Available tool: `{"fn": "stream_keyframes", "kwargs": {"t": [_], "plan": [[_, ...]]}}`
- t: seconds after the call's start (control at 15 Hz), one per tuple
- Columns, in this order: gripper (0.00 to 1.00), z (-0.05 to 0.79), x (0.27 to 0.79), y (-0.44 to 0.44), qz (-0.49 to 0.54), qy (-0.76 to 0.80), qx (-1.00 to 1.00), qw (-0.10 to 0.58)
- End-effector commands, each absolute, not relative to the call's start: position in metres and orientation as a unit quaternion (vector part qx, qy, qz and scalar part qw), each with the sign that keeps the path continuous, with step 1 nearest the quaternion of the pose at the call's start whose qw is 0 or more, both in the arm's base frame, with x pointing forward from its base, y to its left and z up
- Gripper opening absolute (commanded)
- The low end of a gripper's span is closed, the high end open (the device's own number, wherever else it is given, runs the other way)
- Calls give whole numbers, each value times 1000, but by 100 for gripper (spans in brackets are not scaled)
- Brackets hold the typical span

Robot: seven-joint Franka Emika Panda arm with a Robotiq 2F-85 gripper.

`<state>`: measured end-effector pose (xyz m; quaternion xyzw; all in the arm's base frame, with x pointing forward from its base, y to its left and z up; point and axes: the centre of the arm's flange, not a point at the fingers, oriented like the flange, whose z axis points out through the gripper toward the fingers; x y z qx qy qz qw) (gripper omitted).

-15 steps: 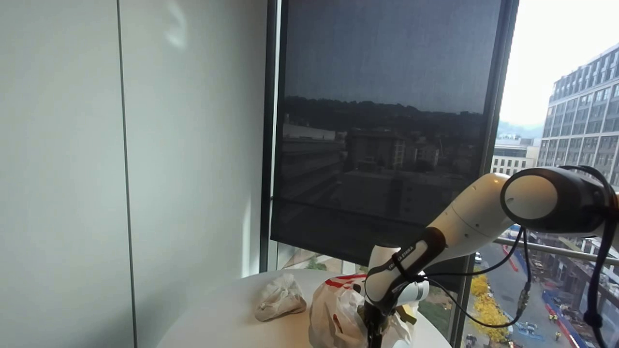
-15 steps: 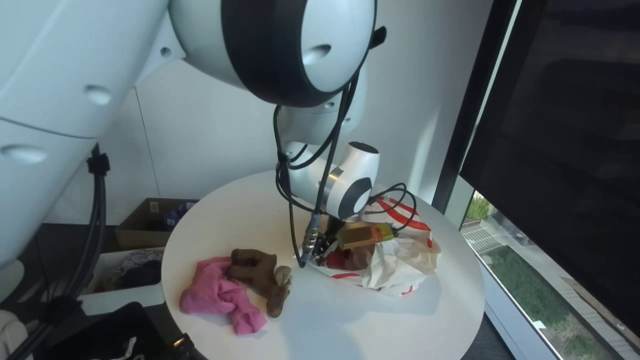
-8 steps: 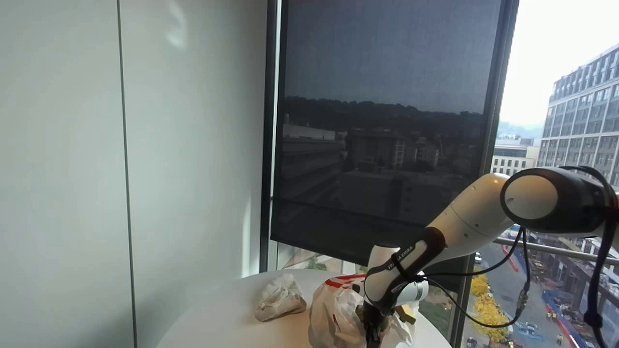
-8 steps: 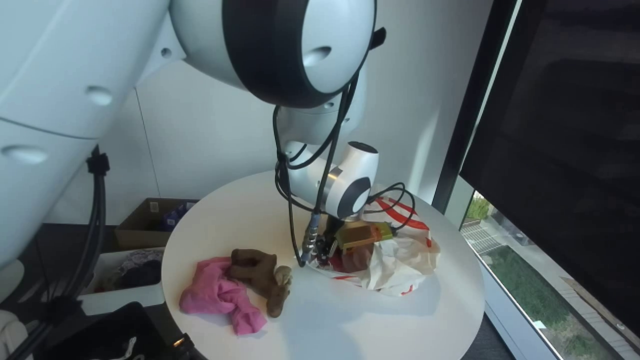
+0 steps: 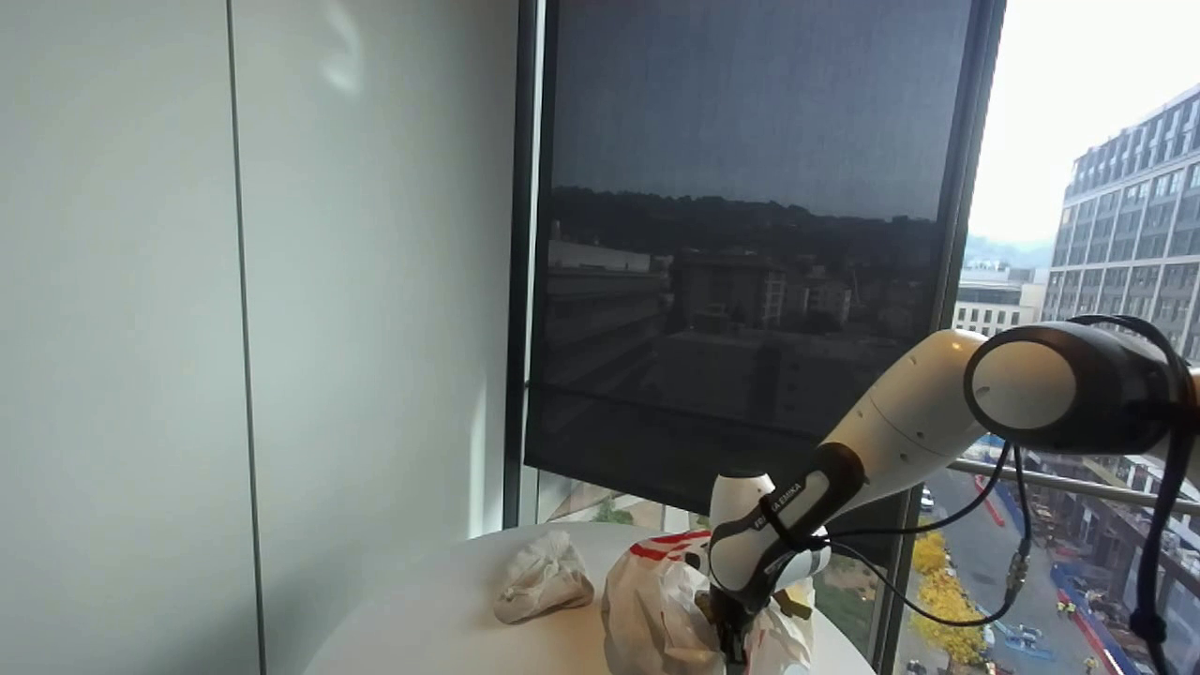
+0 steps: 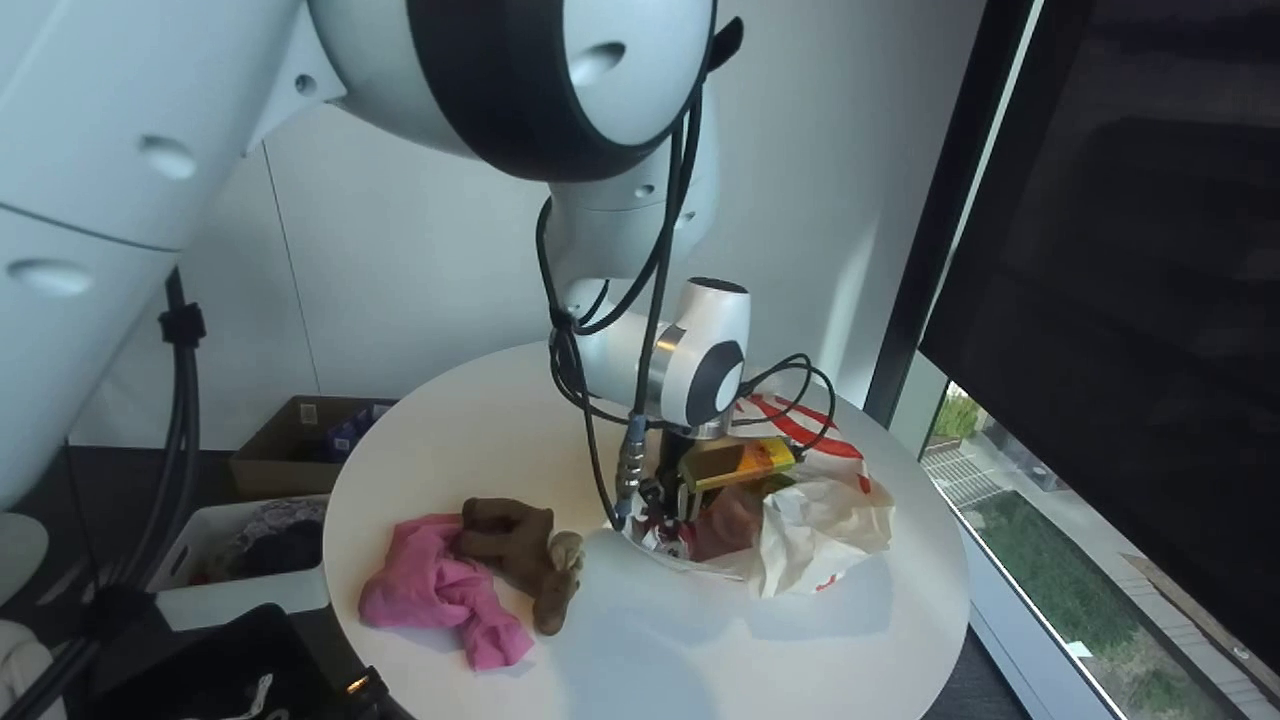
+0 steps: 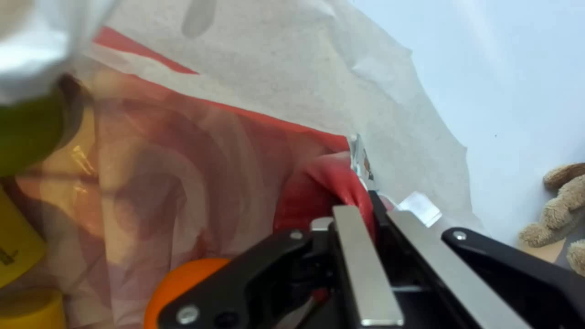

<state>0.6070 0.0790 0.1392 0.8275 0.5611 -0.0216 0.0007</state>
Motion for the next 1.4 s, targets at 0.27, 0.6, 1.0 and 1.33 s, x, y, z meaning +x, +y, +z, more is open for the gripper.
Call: {"fn": "stream_keyframes", "kwargs": {"t": [0.27, 0.6, 1.0, 1.33], "plan": [[10, 145, 583, 116, -97, 621, 758, 174], [10, 152, 575, 137, -116, 662, 682, 289], [10, 187, 577, 129, -141, 651, 604, 438], [10, 227, 573, 123, -179, 590, 581, 531]]}}
